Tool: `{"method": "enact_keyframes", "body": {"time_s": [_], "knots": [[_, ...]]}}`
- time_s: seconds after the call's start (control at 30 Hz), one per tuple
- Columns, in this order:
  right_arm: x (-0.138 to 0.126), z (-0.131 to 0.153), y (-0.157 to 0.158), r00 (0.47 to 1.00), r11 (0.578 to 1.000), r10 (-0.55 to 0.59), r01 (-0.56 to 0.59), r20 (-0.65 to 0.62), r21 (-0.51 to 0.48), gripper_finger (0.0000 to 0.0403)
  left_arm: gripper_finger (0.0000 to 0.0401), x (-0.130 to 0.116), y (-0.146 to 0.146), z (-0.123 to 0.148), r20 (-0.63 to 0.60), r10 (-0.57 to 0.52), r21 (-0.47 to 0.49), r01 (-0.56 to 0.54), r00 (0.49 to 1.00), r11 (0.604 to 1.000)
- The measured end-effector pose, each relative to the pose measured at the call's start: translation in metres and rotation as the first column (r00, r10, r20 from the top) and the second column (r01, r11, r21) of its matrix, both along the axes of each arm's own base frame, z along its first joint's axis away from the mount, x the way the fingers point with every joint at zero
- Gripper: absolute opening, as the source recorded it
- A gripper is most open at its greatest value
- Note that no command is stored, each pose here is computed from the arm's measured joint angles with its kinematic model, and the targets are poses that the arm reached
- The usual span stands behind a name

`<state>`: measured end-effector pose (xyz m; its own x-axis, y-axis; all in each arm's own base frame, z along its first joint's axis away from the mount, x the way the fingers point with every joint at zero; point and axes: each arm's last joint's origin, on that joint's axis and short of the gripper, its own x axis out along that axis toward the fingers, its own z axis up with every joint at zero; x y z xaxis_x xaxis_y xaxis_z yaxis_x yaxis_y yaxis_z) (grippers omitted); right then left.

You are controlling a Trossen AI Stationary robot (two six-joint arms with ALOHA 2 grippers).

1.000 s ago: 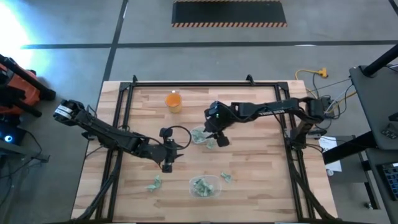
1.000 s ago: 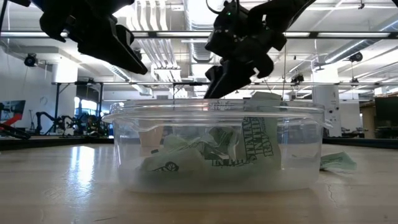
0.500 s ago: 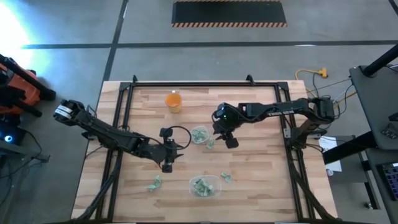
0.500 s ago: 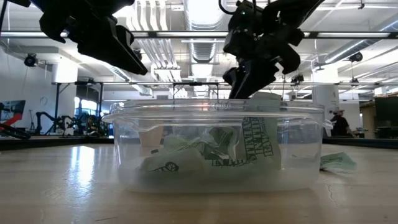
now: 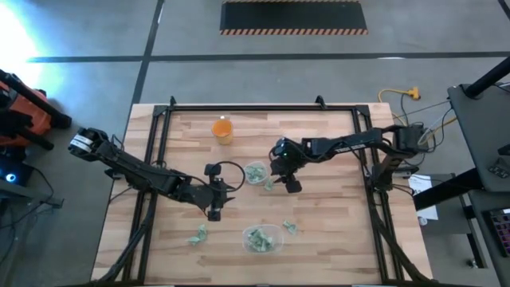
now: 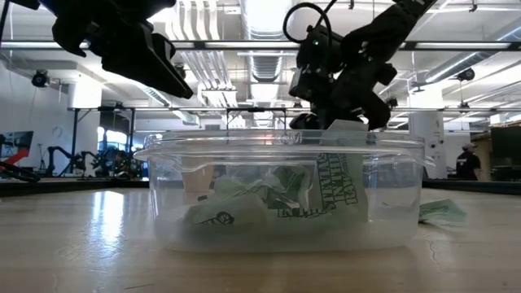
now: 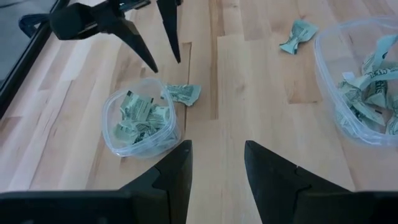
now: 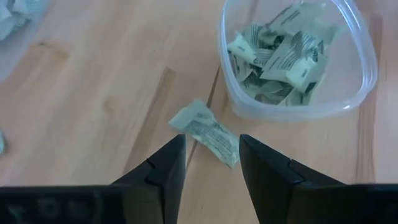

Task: Pick and place Stevia / Truvia into bins
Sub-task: Put the white stevia packet into the bottom transparent bin

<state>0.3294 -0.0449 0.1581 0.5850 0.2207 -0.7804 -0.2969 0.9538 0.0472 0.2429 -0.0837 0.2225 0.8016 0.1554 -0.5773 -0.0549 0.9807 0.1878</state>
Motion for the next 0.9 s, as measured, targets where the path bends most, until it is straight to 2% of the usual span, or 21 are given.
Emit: {"method": "enact_keyframes", "body": {"time_s": [0.33,0.57,0.9], "knots": [[-0.002,-0.009,-0.003,1.000,0.999,-0.032,0.032,-0.001,-0.017,0.0167,0.0130,-0.001,0.001,-0.002,-0.008,0.003,0.006,-0.003,1.000,1.000],[-0.003,-0.014,-0.004,0.996,0.996,-0.077,0.078,0.037,-0.031,0.0169,0.0130,-0.001,0.001,-0.003,-0.008,0.003,0.006,-0.003,1.000,1.000],[-0.010,-0.026,-0.002,0.988,0.993,-0.121,0.121,0.093,0.003,0.0169,0.0130,-0.001,0.001,-0.002,-0.003,0.006,0.007,-0.006,1.000,1.000]]}}
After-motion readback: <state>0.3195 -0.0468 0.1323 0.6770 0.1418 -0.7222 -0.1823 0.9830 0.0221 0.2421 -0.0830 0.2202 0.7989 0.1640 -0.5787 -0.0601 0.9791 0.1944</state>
